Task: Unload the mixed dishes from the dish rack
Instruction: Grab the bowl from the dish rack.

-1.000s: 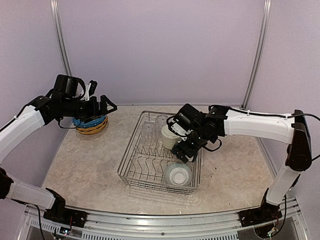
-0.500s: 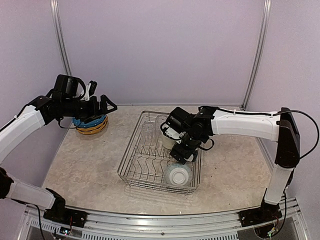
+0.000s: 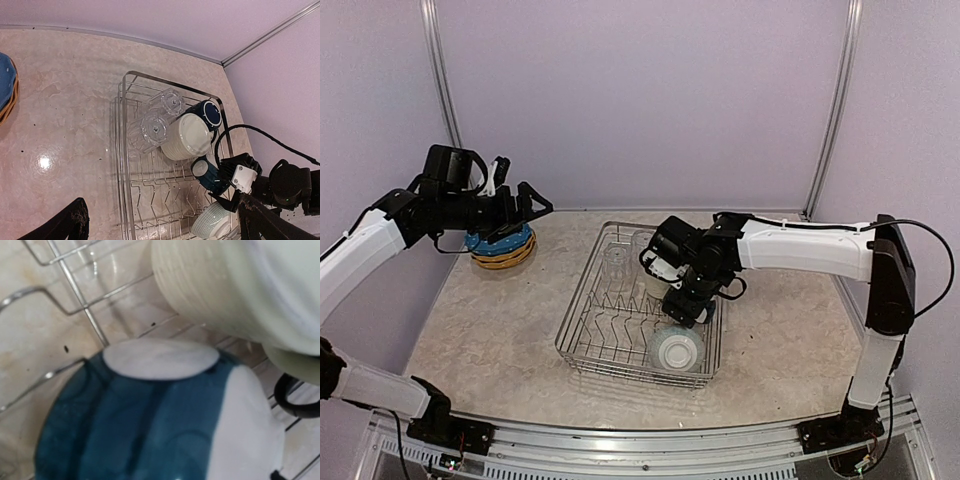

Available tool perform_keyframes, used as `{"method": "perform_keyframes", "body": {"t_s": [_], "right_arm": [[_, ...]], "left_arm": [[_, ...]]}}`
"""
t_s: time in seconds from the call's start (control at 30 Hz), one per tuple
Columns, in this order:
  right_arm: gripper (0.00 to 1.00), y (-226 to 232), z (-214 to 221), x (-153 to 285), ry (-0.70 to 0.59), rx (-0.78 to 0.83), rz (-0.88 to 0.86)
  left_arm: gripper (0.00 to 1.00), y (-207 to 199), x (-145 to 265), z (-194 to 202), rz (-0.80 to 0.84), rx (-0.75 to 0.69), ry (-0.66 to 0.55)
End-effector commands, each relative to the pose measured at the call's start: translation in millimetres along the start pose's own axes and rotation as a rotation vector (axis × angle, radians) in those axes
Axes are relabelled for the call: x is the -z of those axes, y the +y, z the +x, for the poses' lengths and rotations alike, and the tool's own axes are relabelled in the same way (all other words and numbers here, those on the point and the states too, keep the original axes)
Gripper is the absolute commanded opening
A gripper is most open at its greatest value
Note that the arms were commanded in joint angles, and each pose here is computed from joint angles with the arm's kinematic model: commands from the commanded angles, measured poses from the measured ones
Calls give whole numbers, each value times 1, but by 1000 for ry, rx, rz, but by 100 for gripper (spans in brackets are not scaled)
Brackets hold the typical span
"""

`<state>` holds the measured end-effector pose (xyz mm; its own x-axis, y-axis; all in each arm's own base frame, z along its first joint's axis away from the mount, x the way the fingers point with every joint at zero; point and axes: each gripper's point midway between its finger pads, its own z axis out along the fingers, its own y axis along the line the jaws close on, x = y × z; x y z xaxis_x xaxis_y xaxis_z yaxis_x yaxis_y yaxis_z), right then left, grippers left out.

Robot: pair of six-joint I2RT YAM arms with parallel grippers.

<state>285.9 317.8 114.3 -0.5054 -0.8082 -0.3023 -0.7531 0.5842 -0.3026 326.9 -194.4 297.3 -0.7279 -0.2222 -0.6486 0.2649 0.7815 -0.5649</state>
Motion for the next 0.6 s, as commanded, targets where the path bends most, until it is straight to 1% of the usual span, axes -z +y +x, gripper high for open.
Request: {"method": "perform_keyframes", "body": {"t_s": [0.0,0.2,0.37,0.57], "right_arm": [[89,0,1,-1,17,12,18],[87,3,2,-6,11,15,10],[83,4,8,-16,22,2,17],[72,7,-1,-9,-8,-5,-8]], "left_arm": [[99,-12,5,-7,26,12,-7],[99,-19,12,-20,22,-1,-26],[99,-19,12,-21,16,21,-24],[99,-24,10,-26,29,40,-35]]}}
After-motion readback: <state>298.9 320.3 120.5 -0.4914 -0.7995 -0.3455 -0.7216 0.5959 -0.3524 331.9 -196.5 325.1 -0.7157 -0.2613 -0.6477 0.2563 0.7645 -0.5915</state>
